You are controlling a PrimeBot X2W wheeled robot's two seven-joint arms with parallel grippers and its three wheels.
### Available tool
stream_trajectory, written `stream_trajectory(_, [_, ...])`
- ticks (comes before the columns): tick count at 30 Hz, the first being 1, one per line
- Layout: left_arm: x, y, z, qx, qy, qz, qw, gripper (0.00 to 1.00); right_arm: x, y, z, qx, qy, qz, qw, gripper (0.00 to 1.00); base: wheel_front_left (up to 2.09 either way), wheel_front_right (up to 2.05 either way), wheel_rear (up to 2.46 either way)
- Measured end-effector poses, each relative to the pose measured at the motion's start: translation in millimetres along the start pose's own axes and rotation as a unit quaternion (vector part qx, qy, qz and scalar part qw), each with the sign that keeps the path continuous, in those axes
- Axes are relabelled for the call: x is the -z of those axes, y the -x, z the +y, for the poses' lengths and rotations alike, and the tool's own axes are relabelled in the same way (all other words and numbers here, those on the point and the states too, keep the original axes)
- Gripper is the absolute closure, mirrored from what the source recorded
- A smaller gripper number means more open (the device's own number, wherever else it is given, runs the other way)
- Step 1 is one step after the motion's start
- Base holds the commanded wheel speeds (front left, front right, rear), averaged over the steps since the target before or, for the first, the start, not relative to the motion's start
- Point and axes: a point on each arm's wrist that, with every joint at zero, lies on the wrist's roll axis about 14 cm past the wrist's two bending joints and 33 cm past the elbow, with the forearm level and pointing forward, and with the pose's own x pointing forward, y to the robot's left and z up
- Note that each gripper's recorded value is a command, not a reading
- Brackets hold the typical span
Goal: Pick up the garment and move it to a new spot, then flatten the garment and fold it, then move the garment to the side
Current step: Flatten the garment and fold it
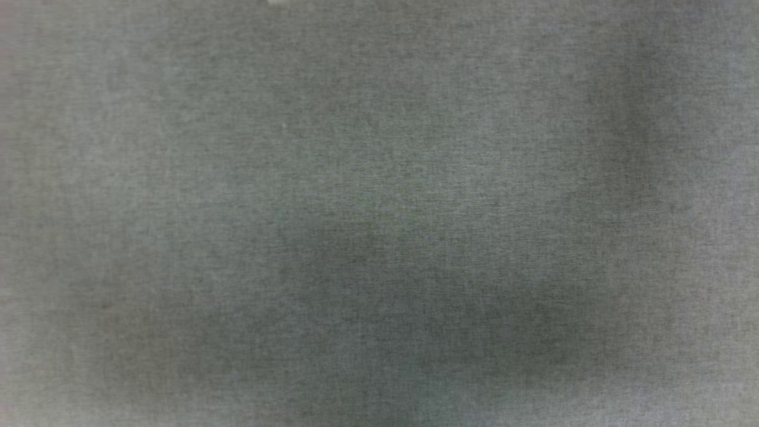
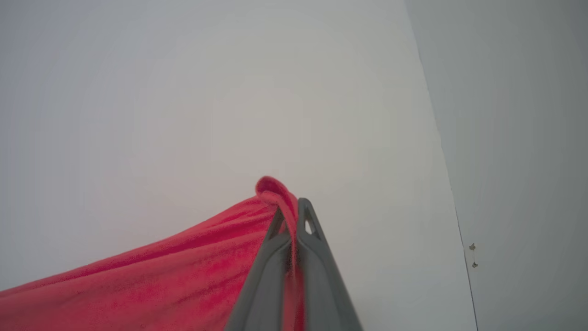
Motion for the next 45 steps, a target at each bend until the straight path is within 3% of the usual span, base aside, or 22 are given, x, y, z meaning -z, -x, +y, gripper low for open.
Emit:
stream_trajectory(4, [-6.7, -10.5, -17.8, 0.025, 0.033, -0.019, 0.999, 1.00, -0.9, -6.7, -4.4, 0.008, -0.010, -0.009, 1.000, 1.00, 0.00, 0.00, 0.00])
stream_trajectory(8, [15.5, 6.6, -6.4, 0.018, 0.034, 0.011, 0.999, 1.00, 39.4, -1.5, -7.4, 0.009, -0.007, 0.042, 0.999, 1.00, 0.00, 0.00, 0.00])
stream_trajectory(11, [49.2, 32.7, 14.2, -0.001, 0.097, 0.030, 0.995, 1.00, 80.3, 14.9, -25.3, 0.019, 0.006, 0.094, 0.995, 1.00, 0.00, 0.00, 0.00])
stream_trajectory(17, [111.3, 109.9, 51.7, -0.060, 0.161, 0.070, 0.983, 1.00, 155.7, 74.0, -46.7, 0.012, 0.011, 0.207, 0.978, 1.00, 0.00, 0.00, 0.00])
stream_trajectory(23, [163.8, 186.8, 43.6, -0.084, 0.199, 0.138, 0.966, 1.00, 185.9, 151.7, -67.6, 0.017, 0.014, 0.292, 0.956, 1.00, 0.00, 0.00, 0.00])
stream_trajectory(31, [177.5, 252.5, 14.9, -0.095, 0.210, 0.180, 0.956, 1.00, 176.3, 234.0, -68.3, 0.015, -0.004, 0.354, 0.935, 1.00, 0.00, 0.00, 0.00])
stream_trajectory(45, [146.7, 309.6, -43.0, -0.081, 0.217, 0.187, 0.955, 1.00, 121.3, 309.0, -67.6, 0.022, -0.012, 0.382, 0.924, 1.00, 0.00, 0.00, 0.00])
